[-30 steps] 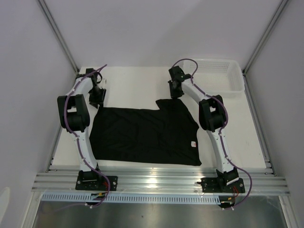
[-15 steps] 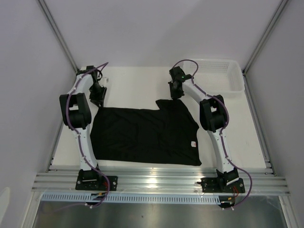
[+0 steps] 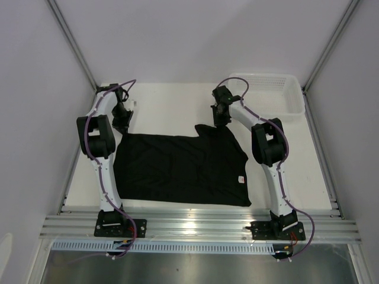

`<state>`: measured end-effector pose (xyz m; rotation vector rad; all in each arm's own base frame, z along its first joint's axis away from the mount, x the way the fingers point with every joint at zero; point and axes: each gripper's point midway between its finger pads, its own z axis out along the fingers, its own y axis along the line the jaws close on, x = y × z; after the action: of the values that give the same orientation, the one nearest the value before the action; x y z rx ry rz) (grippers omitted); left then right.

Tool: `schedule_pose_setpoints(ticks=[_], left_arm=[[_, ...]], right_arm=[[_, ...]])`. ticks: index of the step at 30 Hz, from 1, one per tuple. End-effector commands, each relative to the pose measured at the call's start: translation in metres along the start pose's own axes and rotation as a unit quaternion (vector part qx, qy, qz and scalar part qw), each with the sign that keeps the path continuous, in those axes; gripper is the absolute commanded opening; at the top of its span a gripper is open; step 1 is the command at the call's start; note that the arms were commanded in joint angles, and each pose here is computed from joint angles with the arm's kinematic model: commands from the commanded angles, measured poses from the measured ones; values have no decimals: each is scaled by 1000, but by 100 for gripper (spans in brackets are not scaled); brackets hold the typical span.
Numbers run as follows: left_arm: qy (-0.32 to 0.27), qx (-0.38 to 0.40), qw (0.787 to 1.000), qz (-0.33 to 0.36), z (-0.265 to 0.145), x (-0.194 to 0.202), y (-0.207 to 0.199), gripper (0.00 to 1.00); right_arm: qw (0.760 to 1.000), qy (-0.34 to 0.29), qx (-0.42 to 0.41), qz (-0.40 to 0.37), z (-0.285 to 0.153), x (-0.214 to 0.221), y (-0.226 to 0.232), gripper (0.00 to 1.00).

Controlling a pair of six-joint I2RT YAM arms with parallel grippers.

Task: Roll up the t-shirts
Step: Fold the tshirt

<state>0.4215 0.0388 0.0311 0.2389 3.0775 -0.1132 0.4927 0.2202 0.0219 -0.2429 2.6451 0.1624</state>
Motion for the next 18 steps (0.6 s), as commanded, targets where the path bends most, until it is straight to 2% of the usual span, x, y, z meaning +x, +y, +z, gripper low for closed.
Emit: schedule_pose_setpoints(ticks=[1, 2, 5, 6, 13, 18], left_arm=[[-23, -3, 1000, 7, -14, -5, -2, 1], [-60, -9, 998, 15, -29, -16, -1, 1], [-86, 0, 996, 35, -36, -13, -7, 1], [-115, -11, 992, 47, -50, -21, -5, 1], [-130, 5, 989, 76, -57, -4, -13, 1], [-124, 12, 988, 91, -59, 9, -16, 1]], right_arm=[[1000, -7, -10, 2, -17, -4, 4, 0], [1000, -8, -11, 1, -18, -5, 4, 0], [1000, -20, -14, -3, -28, -11, 6, 0], [1000, -23, -16, -4, -31, -13, 7, 0], [998, -53, -28, -8, -66, -24, 14, 0], [998, -41, -42, -15, -90, -1, 19, 0]])
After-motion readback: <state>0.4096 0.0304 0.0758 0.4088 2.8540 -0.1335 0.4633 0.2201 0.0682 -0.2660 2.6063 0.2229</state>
